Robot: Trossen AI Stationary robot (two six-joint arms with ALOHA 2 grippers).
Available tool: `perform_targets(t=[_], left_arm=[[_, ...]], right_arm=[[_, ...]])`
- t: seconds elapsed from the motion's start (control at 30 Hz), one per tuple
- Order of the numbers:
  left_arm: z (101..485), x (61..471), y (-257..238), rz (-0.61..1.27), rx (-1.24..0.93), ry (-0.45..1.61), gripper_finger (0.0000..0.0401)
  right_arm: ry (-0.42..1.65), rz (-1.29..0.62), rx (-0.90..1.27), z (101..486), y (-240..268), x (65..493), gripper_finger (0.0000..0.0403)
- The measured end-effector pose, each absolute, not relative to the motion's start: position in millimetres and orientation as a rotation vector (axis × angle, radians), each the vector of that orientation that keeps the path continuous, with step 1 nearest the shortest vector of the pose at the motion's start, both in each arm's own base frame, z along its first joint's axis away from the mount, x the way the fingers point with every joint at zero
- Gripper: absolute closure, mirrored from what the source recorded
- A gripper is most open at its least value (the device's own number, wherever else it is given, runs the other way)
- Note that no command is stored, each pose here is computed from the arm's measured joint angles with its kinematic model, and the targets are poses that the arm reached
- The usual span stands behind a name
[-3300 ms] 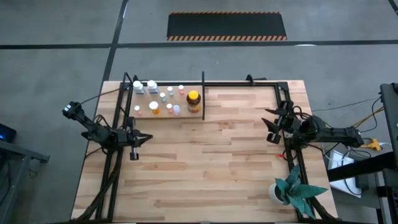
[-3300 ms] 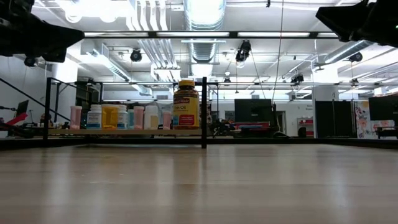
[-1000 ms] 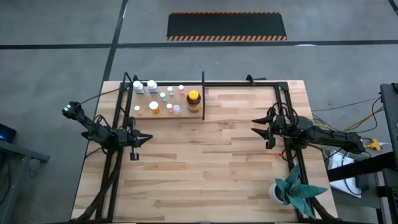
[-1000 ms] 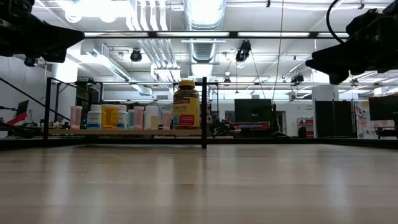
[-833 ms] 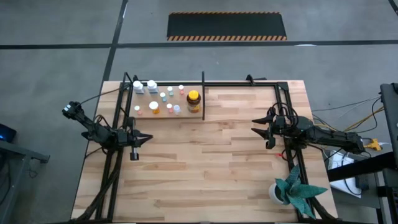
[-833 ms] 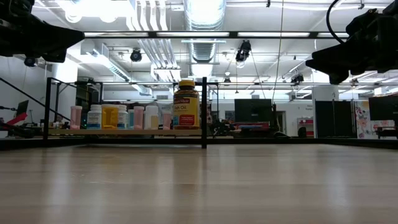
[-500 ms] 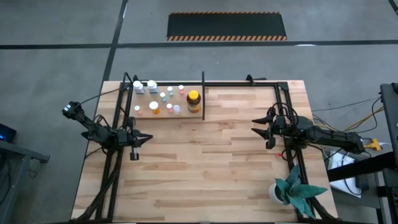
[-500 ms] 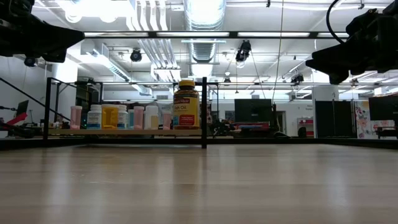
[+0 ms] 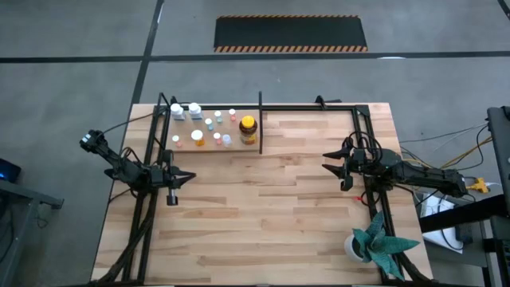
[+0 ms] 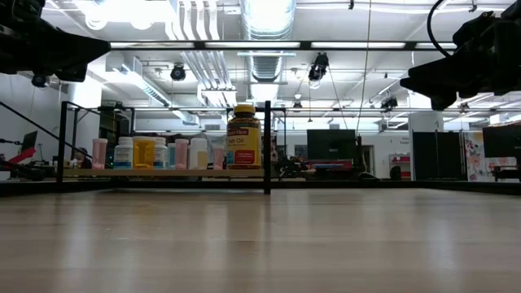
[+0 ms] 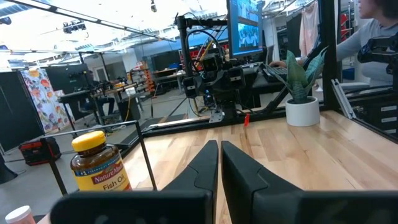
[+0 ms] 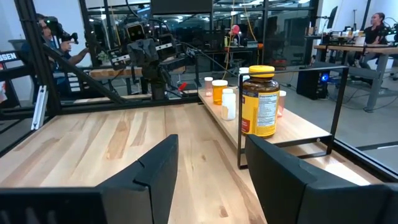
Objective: Pick and place medicine bottles onto shelf by color
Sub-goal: Return to Home Position
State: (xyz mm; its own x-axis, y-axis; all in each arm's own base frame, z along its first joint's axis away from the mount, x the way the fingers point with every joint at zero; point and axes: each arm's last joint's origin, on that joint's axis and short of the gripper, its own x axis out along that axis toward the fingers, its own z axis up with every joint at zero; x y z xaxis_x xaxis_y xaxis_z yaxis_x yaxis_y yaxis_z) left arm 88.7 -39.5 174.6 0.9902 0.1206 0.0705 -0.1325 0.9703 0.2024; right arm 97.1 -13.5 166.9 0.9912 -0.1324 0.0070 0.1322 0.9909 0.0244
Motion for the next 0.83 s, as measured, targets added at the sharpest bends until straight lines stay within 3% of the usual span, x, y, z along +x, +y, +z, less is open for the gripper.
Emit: perform_targets(t=[0.83], left_arm=[[174.5, 88.7, -39.5, 0.128, 0.209, -0.058, 0.0399]], right_arm=[[-0.008, -0.133, 0.025, 166.8, -13.5, 97.1, 0.0222]])
